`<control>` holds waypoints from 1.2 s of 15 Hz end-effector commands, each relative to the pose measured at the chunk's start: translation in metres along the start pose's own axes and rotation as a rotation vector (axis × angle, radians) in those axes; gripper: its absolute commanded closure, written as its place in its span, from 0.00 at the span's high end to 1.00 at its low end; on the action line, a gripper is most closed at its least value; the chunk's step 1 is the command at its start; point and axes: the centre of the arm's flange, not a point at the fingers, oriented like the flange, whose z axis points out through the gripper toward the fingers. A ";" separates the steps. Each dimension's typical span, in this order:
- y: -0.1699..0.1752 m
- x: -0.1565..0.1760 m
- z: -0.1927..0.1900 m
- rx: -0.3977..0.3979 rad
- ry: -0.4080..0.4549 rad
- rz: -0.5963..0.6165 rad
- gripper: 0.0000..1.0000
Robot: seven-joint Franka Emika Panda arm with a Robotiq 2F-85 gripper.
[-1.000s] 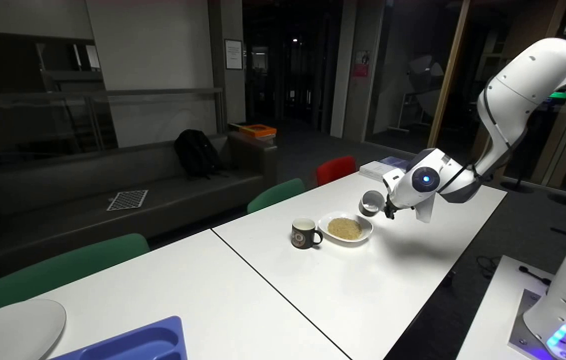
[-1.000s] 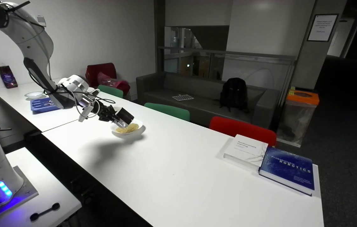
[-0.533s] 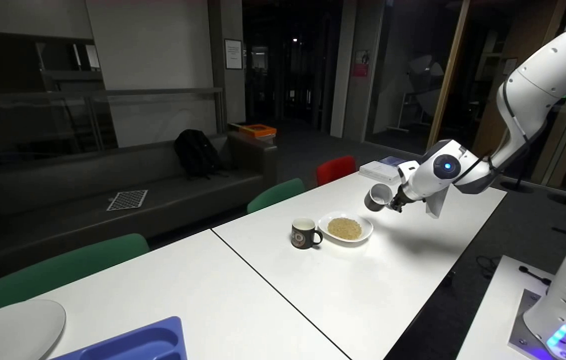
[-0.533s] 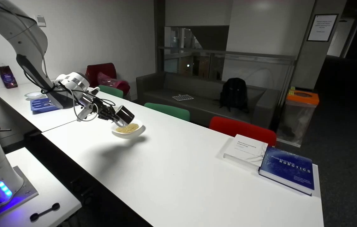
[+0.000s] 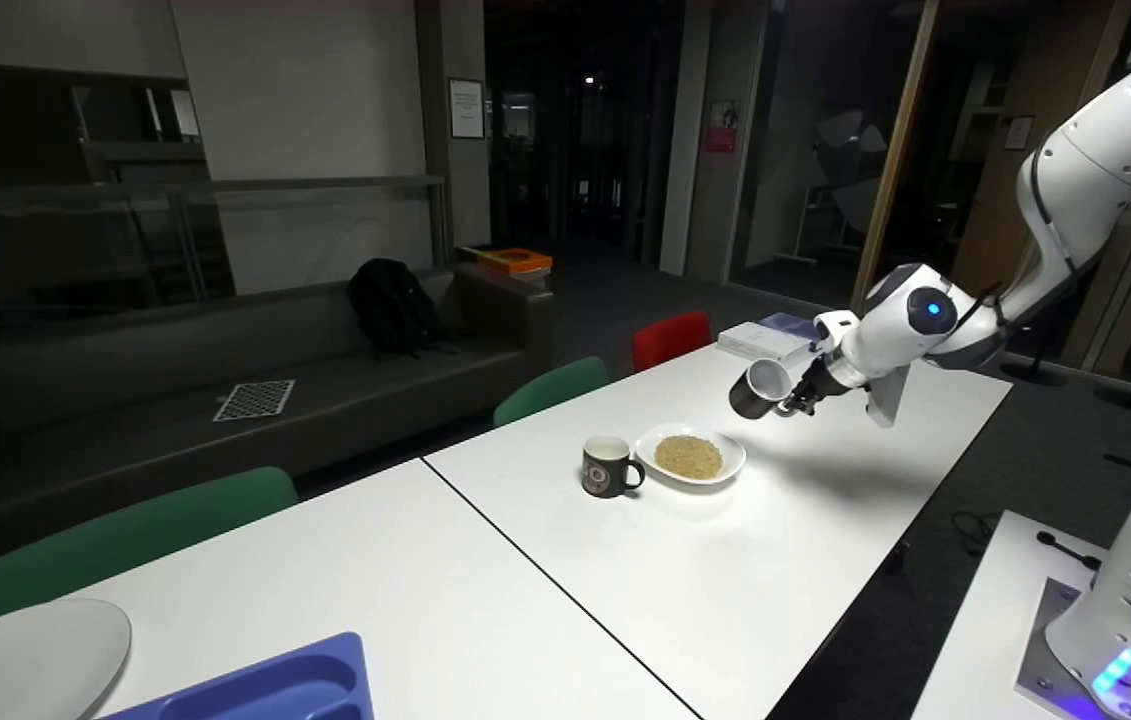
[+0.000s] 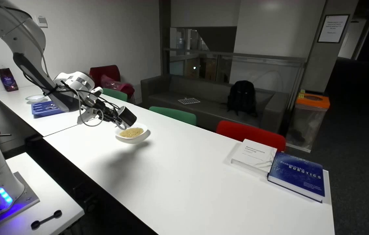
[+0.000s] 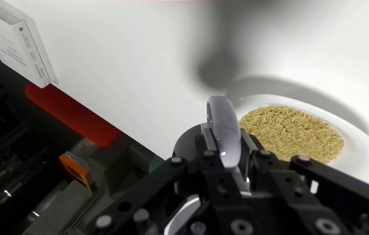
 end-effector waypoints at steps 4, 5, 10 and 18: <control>0.021 -0.011 -0.015 0.103 0.048 -0.002 0.05; 0.022 -0.013 -0.015 0.114 0.044 0.005 0.05; 0.034 -0.021 -0.016 0.164 0.021 0.043 0.05; 0.055 -0.041 -0.016 0.220 -0.022 0.093 0.05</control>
